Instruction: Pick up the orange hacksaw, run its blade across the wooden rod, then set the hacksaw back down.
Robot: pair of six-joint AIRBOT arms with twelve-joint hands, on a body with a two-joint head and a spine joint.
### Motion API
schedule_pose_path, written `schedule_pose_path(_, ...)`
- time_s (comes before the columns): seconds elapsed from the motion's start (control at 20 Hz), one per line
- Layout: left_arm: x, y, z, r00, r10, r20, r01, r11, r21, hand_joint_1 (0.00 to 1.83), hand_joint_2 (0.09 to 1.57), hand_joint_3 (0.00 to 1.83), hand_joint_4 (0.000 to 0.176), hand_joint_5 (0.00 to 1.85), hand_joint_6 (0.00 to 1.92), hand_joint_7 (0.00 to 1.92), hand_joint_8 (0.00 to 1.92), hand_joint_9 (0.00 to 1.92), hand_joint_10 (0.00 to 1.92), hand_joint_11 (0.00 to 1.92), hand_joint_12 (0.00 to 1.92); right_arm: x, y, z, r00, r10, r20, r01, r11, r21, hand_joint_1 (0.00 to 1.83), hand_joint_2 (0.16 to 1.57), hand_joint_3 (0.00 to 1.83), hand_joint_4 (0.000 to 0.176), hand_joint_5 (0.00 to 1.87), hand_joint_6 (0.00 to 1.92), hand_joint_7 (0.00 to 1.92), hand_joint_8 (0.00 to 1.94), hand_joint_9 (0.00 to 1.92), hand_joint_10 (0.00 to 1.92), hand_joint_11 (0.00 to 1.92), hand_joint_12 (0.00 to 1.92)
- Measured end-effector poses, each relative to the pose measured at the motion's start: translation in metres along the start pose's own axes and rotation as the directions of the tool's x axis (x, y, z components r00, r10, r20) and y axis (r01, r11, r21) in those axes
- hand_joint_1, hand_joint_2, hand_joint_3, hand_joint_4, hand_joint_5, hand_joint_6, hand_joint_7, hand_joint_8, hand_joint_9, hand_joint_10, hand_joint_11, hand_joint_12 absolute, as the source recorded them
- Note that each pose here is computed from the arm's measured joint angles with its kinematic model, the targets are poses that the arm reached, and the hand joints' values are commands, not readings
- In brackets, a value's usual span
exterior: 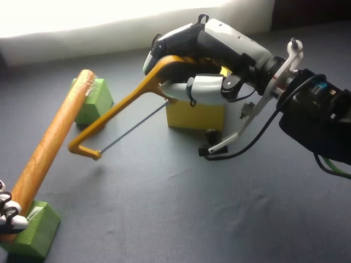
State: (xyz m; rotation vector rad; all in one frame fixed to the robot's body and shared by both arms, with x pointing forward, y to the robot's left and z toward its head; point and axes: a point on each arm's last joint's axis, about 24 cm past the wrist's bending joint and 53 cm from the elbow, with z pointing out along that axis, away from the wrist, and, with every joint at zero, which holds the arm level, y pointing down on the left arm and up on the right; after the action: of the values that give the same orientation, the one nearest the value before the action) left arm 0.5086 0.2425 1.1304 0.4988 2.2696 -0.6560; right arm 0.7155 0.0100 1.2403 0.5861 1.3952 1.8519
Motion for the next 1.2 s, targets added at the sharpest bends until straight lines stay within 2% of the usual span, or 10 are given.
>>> schedule_pose_path(0.2,0.0,0.0,0.0,1.0,0.001,0.0,-0.001,1.0,-0.001,0.04,1.28,0.0,0.0,0.16,0.0,0.2,0.0,0.17,0.0,0.0,0.35,-0.015,0.023,0.001,0.998,0.028,0.057,-0.023,0.996,-0.086,1.38,1.12,0.0,0.0,0.92,0.83,0.97,1.05,0.98,1.34,0.88,1.53)
schedule_pose_path(0.35,0.0,0.0,0.0,1.0,0.001,0.0,-0.001,1.0,0.0,0.05,1.28,0.0,0.0,0.16,0.0,0.21,0.0,0.18,0.0,0.0,0.37,-0.018,0.027,0.001,0.998,0.028,0.063,-0.021,0.995,-0.101,1.37,1.16,0.0,0.0,0.81,1.01,0.88,1.16,0.89,1.39,0.87,1.48)
schedule_pose_path(0.5,0.0,0.0,0.0,1.0,0.001,0.0,-0.001,1.0,0.0,0.03,1.28,0.0,0.0,0.15,0.0,0.21,0.0,0.17,0.0,0.0,0.33,-0.019,0.033,0.002,0.995,0.057,0.083,-0.046,0.99,-0.134,1.25,1.13,0.0,0.0,0.92,0.94,1.0,1.14,1.01,1.16,0.89,1.54)
schedule_pose_path(0.65,0.0,0.0,0.0,1.0,0.001,0.0,-0.001,1.0,0.0,0.05,1.28,0.0,0.0,0.16,0.0,0.21,0.0,0.18,0.0,0.0,0.36,-0.025,0.042,0.001,0.987,0.098,0.126,-0.074,0.979,-0.188,1.24,1.14,0.0,0.0,0.91,0.94,0.99,1.18,0.99,1.18,0.87,1.55)
schedule_pose_path(0.75,0.0,0.0,0.0,1.0,0.001,0.001,-0.001,1.0,0.0,0.03,1.28,0.0,0.0,0.16,0.0,0.21,0.0,0.18,0.0,0.0,0.38,-0.019,0.051,0.003,0.971,0.18,0.157,-0.134,0.955,-0.267,1.39,1.1,0.0,0.0,0.96,0.77,1.01,0.97,1.0,1.3,0.89,1.51)
schedule_pose_path(0.9,0.0,0.0,0.0,1.0,0.0,0.001,0.0,1.0,0.001,0.02,1.28,0.0,0.0,0.15,0.0,0.21,0.0,0.16,0.0,0.0,0.32,-0.007,0.045,0.008,0.973,0.179,0.145,-0.139,0.958,-0.25,1.38,1.11,0.0,0.0,0.94,0.78,0.99,1.01,0.97,1.34,0.87,1.58)
schedule_pose_path(1.0,0.0,0.0,0.0,1.0,0.0,0.001,0.0,1.0,0.001,0.03,1.29,0.0,0.0,0.15,0.0,0.21,0.0,0.16,0.0,0.0,0.36,0.006,0.037,0.013,0.975,0.177,0.137,-0.143,0.963,-0.227,1.24,1.14,0.0,0.0,0.91,0.94,0.97,1.23,0.97,1.23,0.86,1.6)
schedule_pose_path(1.1,0.0,0.0,0.0,1.0,0.001,0.0,-0.001,1.0,0.001,0.05,1.28,0.0,0.0,0.14,0.0,0.2,0.0,0.16,0.0,0.0,0.35,0.011,0.034,0.015,0.971,0.189,0.145,-0.154,0.963,-0.223,1.38,1.12,0.0,0.0,0.94,0.79,0.98,1.04,0.97,1.35,0.86,1.55)
schedule_pose_path(1.15,0.0,0.0,0.0,1.0,0.001,0.0,-0.001,1.0,0.001,0.04,1.28,0.0,0.0,0.14,0.0,0.2,0.0,0.16,0.0,0.0,0.35,0.013,0.032,0.016,0.971,0.183,0.152,-0.147,0.964,-0.22,1.27,1.13,0.01,0.0,0.93,0.88,0.98,1.18,0.96,1.28,0.86,1.59)
schedule_pose_path(1.2,0.0,0.0,0.0,1.0,0.001,0.0,-0.001,1.0,0.001,0.05,1.28,0.0,0.0,0.15,0.0,0.21,0.0,0.17,0.01,0.0,0.37,0.014,0.03,0.016,0.97,0.187,0.157,-0.151,0.964,-0.217,1.36,1.12,0.0,0.0,0.94,0.8,0.96,1.11,0.95,1.35,0.85,1.57)
